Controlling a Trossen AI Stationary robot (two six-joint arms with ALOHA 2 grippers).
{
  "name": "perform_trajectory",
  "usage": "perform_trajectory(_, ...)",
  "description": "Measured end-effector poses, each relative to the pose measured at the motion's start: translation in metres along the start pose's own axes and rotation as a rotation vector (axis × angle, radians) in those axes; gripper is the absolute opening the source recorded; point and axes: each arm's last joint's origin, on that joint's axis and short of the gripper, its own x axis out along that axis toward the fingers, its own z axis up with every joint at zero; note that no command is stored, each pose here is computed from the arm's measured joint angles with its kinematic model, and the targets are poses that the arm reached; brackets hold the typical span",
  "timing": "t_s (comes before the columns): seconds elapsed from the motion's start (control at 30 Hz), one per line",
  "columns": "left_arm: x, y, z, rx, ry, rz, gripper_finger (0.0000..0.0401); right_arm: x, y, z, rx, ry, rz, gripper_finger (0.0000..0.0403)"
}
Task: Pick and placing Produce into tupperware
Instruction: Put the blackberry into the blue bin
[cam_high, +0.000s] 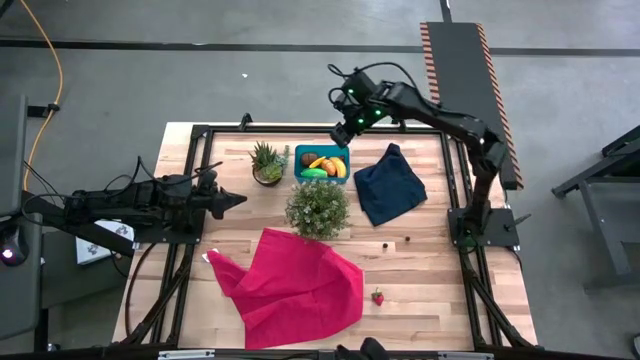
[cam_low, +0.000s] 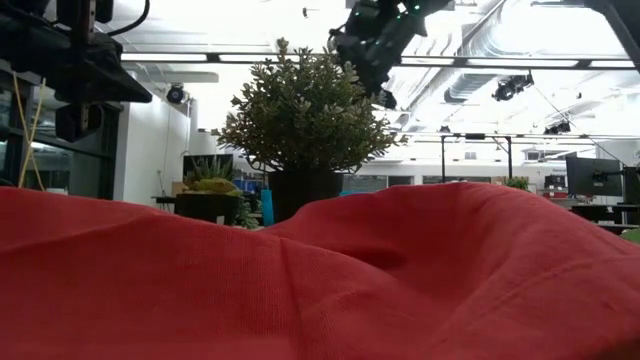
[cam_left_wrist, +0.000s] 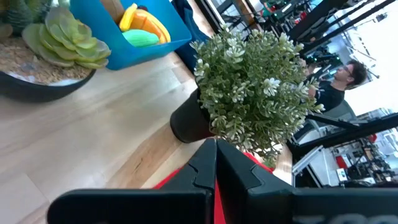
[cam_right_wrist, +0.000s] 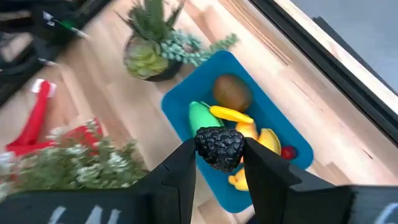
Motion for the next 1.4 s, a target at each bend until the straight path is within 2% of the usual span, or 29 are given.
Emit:
perform_trajectory(0.37,0.000,0.000,0.001,0.053,-0.017,0.013,0.0001,0.057,0.003,-0.005,0.006,0.126,-0.051,0.0103)
perform_trajectory(0.63,0.000,0.001,0.001,0.107,-0.037,0.031,0.0001,0.091,-0.002,-0.012,0.048,0.178,-0.137,0.0103)
perform_trajectory(0.9,0.000,0.001,0.001,0.110,-0.038,0.039,0.0001,0.105,-0.009,-0.015,0.136,0.183,-0.238,0.0103)
perform_trajectory(1.23,0.000,0.007,-0.003,0.126,-0.004,0.094,0.0001,0.116,-0.028,-0.016,0.257,0.191,-0.283,0.0103)
perform_trajectory(1.4,0.000,0.008,-0.003,0.129,-0.012,0.118,0.0001,0.119,-0.034,-0.017,0.272,0.194,-0.312,0.0103)
